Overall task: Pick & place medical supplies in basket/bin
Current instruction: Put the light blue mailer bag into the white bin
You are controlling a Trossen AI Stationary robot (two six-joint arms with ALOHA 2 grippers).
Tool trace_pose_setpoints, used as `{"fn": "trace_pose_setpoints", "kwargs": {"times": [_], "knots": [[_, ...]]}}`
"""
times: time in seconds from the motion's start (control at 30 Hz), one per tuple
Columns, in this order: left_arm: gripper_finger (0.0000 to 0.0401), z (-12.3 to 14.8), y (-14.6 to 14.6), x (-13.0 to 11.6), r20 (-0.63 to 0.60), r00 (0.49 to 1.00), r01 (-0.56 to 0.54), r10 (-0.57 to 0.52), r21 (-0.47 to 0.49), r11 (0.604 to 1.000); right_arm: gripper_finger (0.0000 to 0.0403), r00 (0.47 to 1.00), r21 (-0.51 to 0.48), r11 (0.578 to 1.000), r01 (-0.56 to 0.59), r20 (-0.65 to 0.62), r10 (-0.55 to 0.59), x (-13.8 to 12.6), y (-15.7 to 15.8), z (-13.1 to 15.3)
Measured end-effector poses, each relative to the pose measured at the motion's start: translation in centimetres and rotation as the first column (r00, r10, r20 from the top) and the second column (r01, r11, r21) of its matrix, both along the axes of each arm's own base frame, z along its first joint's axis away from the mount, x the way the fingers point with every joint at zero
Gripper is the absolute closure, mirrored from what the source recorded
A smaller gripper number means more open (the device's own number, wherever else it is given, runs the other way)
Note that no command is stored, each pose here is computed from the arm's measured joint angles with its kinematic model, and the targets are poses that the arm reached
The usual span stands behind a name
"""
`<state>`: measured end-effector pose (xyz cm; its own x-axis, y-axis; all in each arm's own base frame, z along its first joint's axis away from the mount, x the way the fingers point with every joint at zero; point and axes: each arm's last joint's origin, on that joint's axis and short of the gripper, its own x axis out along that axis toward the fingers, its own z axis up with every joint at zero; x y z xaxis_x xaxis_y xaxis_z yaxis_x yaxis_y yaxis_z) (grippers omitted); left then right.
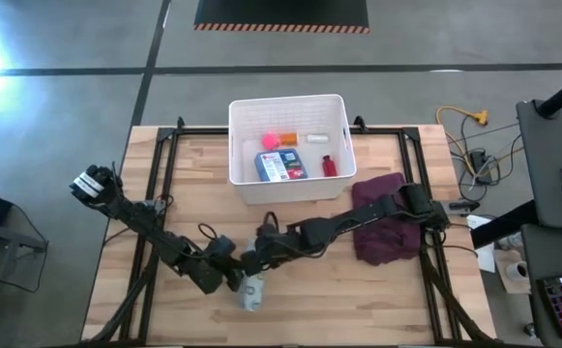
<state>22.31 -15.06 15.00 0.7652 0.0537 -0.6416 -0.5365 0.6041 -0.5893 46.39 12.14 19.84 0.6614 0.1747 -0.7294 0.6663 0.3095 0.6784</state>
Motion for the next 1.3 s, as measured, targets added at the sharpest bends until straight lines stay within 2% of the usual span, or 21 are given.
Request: {"fn": "trace_pose_setpoints", "kwargs": {"times": [0.2,0.33,0.43,0.63,0.8,0.93,1.07,1.13,1.2,1.3], "knots": [[0.0401,0.5,-0.2,0.2,0.029,1.000,-0.011,0.011,0.002,1.000,0.0088,0.998,0.028,0.999,0.034,-0.045,-0.033,-0.4,-0.1,-1.0],[0.0401,0.5,-0.3,0.2,0.034,0.999,-0.012,0.011,0.005,1.000,0.0105,0.998,0.027,0.999,0.034,-0.049,-0.033,-0.5,-0.1,-1.2],[0.0401,0.5,-0.3,0.2,0.030,0.999,-0.011,0.011,0.007,1.000,0.0137,0.998,0.025,0.999,0.034,-0.052,-0.033,-0.5,-0.2,-1.2],[0.0401,1.2,-0.6,-0.2,0.065,0.998,-0.006,0.004,0.036,0.999,0.0235,0.997,0.012,1.000,0.025,-0.070,-0.024,-0.7,-0.2,-1.4],[0.0401,3.3,-0.5,-1.6,0.138,0.990,-0.044,0.034,0.071,0.996,0.0243,0.998,-0.017,1.000,-0.004,-0.059,0.003,-0.8,-0.2,-1.0],[0.0401,5.7,0.2,-3.8,0.216,0.973,-0.116,0.085,0.135,0.984,0.0243,1.000,-0.056,0.998,0.001,-0.009,-0.002,-1.5,-0.6,1.7],[0.0401,8.2,1.5,-6.2,0.310,0.941,-0.196,0.136,0.173,0.965,0.0242,0.991,-0.122,0.992,0.018,0.132,-0.002,-3.1,-1.3,7.1],[0.0401,9.1,2.1,-7.0,0.345,0.927,-0.218,0.148,0.174,0.960,0.0241,0.978,-0.184,0.979,0.090,0.200,-0.053,-4.6,-2.0,10.3],[0.0401,9.9,2.5,-7.6,0.372,0.918,-0.225,0.134,0.212,0.951,0.0240,0.962,-0.272,0.942,0.197,0.239,-0.132,-6.5,-3.3,13.1],[0.0401,10.8,2.8,-8.2,0.400,0.911,-0.218,0.097,0.269,0.938,0.0239,0.921,-0.407,0.838,0.364,0.289,-0.260,-9.2,-6.1,16.3]]}}
